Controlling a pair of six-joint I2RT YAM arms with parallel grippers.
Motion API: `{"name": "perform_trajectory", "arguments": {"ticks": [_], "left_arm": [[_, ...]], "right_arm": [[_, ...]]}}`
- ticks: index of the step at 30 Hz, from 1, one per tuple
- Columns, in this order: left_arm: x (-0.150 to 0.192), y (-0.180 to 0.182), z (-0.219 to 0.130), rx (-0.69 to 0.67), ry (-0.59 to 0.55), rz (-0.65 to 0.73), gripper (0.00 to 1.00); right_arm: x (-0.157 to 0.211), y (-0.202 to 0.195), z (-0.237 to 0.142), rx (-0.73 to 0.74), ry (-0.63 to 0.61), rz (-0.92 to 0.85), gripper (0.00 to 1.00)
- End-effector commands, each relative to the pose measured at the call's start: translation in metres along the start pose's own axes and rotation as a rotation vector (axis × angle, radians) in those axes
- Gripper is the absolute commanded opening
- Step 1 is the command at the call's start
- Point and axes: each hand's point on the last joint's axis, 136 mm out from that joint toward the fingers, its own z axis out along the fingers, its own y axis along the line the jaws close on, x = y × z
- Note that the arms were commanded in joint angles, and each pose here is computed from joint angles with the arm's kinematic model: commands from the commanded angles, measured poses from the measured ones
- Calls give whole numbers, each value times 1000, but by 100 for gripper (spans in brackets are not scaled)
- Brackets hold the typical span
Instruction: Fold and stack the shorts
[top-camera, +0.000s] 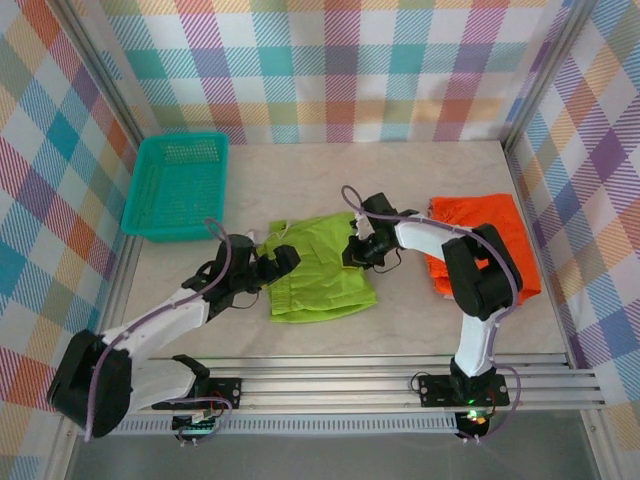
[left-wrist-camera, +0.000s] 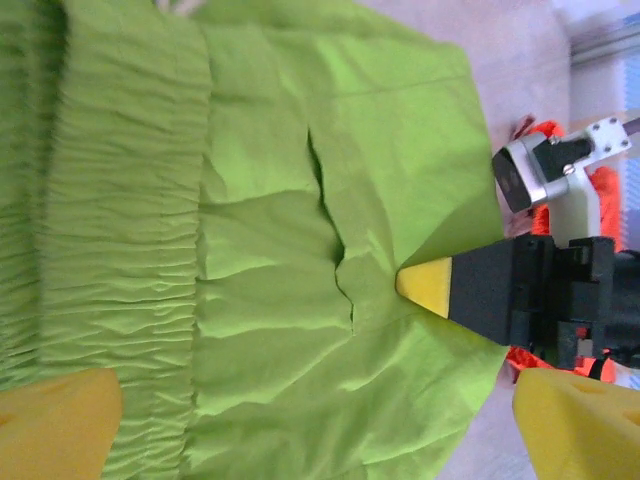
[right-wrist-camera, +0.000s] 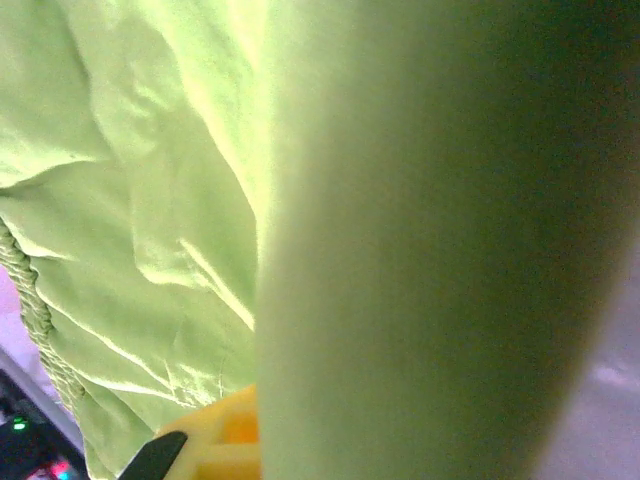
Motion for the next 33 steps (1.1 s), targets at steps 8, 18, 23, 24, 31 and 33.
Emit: {"name": "perform_trajectory", "arguments": {"ticks": [8, 18, 23, 24, 31, 33], "left_arm": [[-17, 1, -23, -18, -72, -4, 100], [-17, -5, -19, 24, -64, -9, 100], [-17, -7, -21, 36, -65, -7, 100], [-17, -7, -21, 37, -64, -7, 100], [-17, -7, -19, 44, -62, -11, 100], [-18, -8, -19, 48, -65, -12, 100]], "right_arm": [[8, -13, -104, 375, 0, -153, 0], [4, -26, -165, 606, 45, -204, 0], [-6, -26, -185, 631, 28, -182, 0], [-8, -25, -189, 631, 22, -178, 0], [-16, -29, -217, 667, 6, -153, 0], [-18, -28, -224, 667, -5, -146, 0]]}}
